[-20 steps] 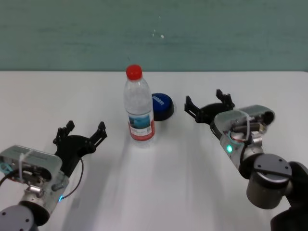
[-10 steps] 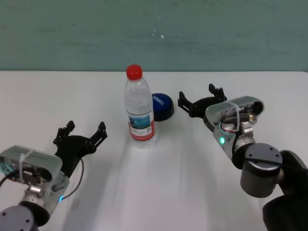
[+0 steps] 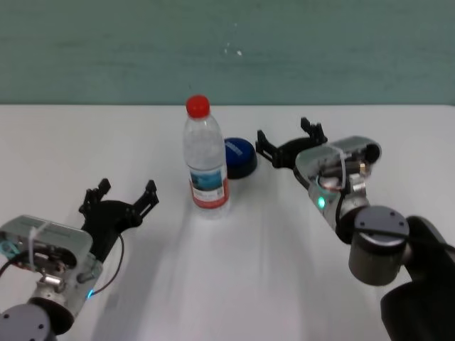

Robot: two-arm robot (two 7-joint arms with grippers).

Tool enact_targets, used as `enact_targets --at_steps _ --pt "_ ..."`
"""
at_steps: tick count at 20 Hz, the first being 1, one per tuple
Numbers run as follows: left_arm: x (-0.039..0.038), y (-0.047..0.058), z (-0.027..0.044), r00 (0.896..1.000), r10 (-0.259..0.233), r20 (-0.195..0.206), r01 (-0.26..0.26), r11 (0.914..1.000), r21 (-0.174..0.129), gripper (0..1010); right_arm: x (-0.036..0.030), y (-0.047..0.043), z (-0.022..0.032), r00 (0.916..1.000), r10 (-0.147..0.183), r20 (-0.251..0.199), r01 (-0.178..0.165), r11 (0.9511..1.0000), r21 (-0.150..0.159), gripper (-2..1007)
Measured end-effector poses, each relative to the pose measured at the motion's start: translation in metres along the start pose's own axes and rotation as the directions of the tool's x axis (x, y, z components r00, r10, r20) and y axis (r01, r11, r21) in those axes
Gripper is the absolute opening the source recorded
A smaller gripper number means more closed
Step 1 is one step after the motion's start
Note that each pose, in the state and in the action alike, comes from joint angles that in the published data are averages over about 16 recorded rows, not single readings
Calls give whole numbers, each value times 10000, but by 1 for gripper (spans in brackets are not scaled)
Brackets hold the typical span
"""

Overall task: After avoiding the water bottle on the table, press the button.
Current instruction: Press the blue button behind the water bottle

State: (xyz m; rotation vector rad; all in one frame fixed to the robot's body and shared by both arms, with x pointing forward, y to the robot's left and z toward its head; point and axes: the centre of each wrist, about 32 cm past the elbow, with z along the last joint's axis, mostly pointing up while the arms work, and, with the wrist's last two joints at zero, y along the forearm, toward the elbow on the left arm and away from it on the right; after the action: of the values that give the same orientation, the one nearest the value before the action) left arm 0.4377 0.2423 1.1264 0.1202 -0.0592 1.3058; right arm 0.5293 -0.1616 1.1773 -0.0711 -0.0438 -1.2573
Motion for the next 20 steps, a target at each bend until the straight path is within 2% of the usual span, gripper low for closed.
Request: enact_targets --at_steps 10,20 --pt "0 0 0 10000 0 0 0 10000 0 1004 -44 86 3 9996 289 50 -289 9996 38 1003" --pt "0 0 0 10000 0 0 0 10000 0 1004 -67 247 4 9980 602 186 -602 9982 -13 1003"
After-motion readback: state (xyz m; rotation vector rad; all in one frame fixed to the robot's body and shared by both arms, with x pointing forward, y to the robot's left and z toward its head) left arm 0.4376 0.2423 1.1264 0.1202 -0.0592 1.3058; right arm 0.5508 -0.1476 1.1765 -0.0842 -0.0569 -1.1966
